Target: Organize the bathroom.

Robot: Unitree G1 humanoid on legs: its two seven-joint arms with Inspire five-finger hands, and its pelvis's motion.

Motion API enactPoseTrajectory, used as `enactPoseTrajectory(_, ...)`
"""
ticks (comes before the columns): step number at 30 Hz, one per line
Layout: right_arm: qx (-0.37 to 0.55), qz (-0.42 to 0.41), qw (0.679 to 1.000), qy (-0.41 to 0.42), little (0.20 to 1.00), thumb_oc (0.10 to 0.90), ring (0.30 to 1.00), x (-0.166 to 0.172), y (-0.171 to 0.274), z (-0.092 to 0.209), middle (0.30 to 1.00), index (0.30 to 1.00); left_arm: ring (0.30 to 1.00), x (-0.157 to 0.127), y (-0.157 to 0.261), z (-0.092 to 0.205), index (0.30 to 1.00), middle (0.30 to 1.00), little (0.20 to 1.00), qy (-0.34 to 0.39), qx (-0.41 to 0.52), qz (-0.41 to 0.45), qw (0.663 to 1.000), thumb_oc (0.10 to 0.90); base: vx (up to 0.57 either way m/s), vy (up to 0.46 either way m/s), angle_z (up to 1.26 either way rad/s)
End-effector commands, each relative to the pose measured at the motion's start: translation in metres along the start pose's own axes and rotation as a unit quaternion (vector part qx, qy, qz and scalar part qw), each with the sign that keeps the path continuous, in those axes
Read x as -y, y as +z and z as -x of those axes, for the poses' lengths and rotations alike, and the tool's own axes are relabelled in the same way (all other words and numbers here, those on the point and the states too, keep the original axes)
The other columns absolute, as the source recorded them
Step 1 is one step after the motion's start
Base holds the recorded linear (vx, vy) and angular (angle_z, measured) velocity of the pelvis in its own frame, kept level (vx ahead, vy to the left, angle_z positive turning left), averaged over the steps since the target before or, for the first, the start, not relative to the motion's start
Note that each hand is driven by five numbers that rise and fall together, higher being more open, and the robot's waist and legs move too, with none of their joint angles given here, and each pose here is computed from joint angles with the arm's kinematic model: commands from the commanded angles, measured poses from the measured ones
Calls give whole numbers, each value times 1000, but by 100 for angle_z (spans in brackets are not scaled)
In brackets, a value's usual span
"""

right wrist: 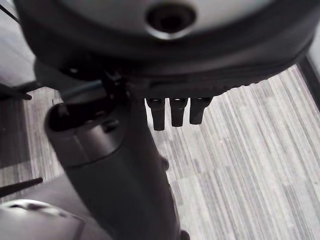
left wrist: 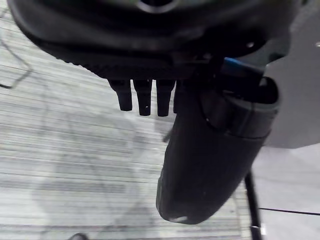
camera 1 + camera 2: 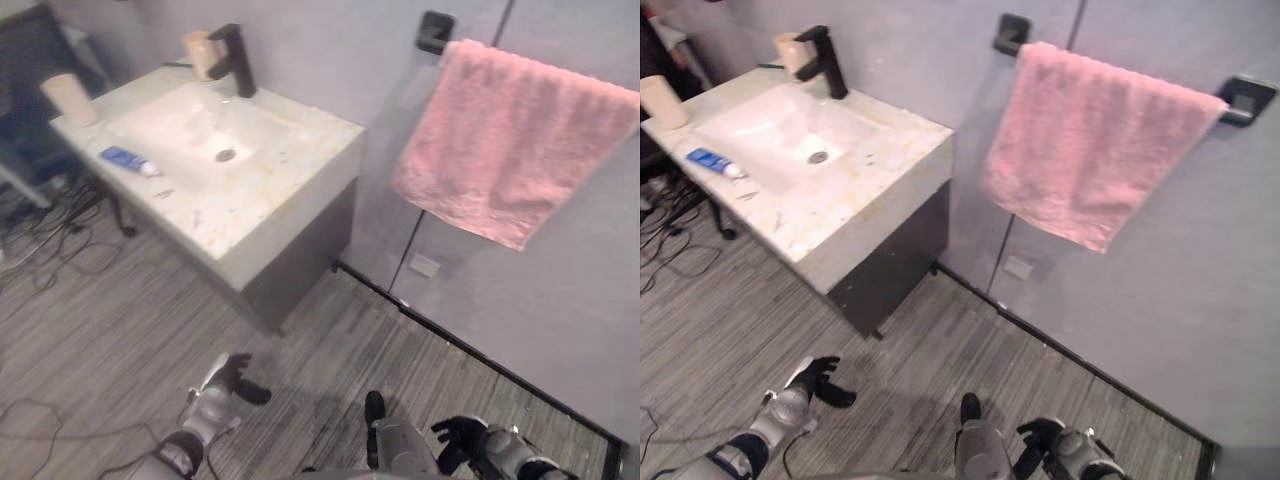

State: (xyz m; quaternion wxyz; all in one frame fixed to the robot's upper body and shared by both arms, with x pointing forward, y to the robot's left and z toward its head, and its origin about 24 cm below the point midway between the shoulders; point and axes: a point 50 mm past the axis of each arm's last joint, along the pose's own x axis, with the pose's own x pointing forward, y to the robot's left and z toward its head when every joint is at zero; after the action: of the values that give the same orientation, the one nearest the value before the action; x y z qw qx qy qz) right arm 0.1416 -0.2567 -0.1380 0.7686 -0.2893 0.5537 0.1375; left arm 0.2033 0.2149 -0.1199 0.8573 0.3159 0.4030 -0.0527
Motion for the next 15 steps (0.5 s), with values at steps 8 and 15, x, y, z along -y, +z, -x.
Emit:
enactPoseTrajectory(8, 10, 9, 1000, -18, 900, 800, 900, 8, 21, -3, 900, 900, 900, -17, -29, 4, 900, 900, 900, 15, -54, -67, 996, 800, -248, -164, 76)
enactPoseTrajectory(15, 77, 92, 993, -19, 900, 800, 900, 7, 66, -2, 900, 900, 900, -18, -56, 12, 900, 900, 900, 67, -93, 1, 993, 800, -238, -240, -31)
